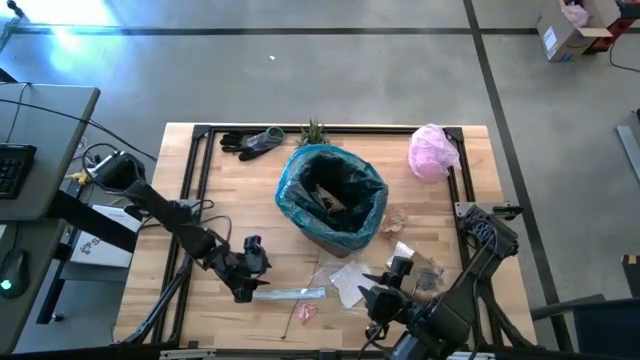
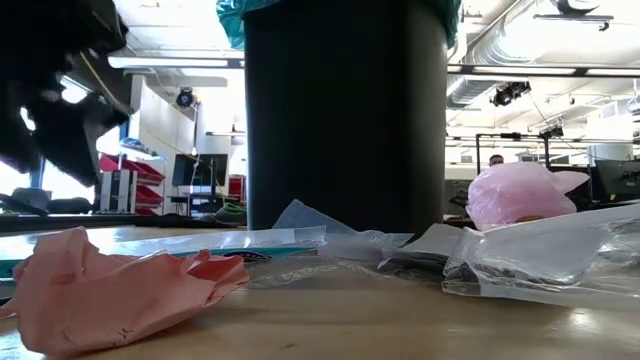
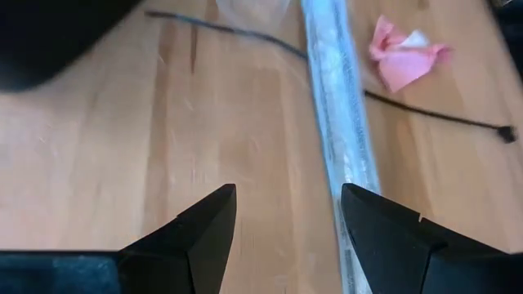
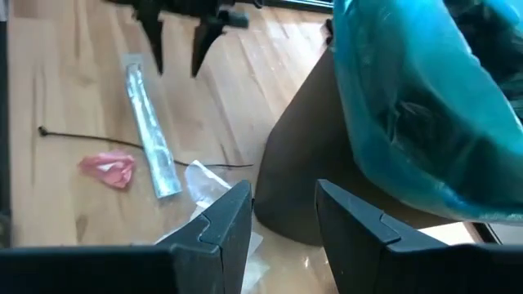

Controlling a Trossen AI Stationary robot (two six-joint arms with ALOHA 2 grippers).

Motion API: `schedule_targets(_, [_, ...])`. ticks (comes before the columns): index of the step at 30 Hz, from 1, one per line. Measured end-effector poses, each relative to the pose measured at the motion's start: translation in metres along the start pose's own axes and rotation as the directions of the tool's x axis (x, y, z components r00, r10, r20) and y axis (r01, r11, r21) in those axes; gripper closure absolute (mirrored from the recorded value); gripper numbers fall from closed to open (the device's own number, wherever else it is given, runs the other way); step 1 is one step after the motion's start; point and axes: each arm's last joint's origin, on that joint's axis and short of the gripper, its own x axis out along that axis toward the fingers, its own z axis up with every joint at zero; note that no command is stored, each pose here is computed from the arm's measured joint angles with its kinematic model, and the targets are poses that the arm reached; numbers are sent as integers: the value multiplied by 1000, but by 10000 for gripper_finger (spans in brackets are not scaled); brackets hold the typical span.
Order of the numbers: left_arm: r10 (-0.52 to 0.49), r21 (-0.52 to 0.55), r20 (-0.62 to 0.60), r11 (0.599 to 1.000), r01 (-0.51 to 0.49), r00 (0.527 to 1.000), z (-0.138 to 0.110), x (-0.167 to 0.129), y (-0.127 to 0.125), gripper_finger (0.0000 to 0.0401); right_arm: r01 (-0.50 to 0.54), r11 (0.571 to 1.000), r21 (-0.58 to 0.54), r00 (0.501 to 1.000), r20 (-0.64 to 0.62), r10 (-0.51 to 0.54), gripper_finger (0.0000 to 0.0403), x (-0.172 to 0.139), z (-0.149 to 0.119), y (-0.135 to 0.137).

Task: Place trash/remove bag and relplace
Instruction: Put the white plastic into the trash bin

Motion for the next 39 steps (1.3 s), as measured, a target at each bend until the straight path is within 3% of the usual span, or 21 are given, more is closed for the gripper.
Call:
schedule_targets(10, [-90,-29,4,996,90,996,-8,32,-17,192,20,1000,-1,1000,-15,-20,280,10,6,-5])
schedule_targets(14, [-78,-27,8,997,78,997,-12,39,-23,192,21,1000,-16,1000,-17,-21,280,11,6,-6])
schedule_targets(24, [57,42,-4,997,-57,998,-16,55,-42,191,19,1000,-23,1000,-19,-20,280,11,6,-6])
schedule_targets(31, [192,27,-59,981,-191,980,-23,69,-38,196,21,1000,-21,1000,-11,-21,280,10,6,-5])
schedule_targets(35, [211,12,-64,977,-211,975,-22,72,-34,234,24,1000,-18,1000,-4,-24,280,10,7,-5])
schedule_targets(39, [209,40,-77,978,-206,975,-20,74,-29,334,25,1000,-18,1000,-3,-25,280,10,7,-5])
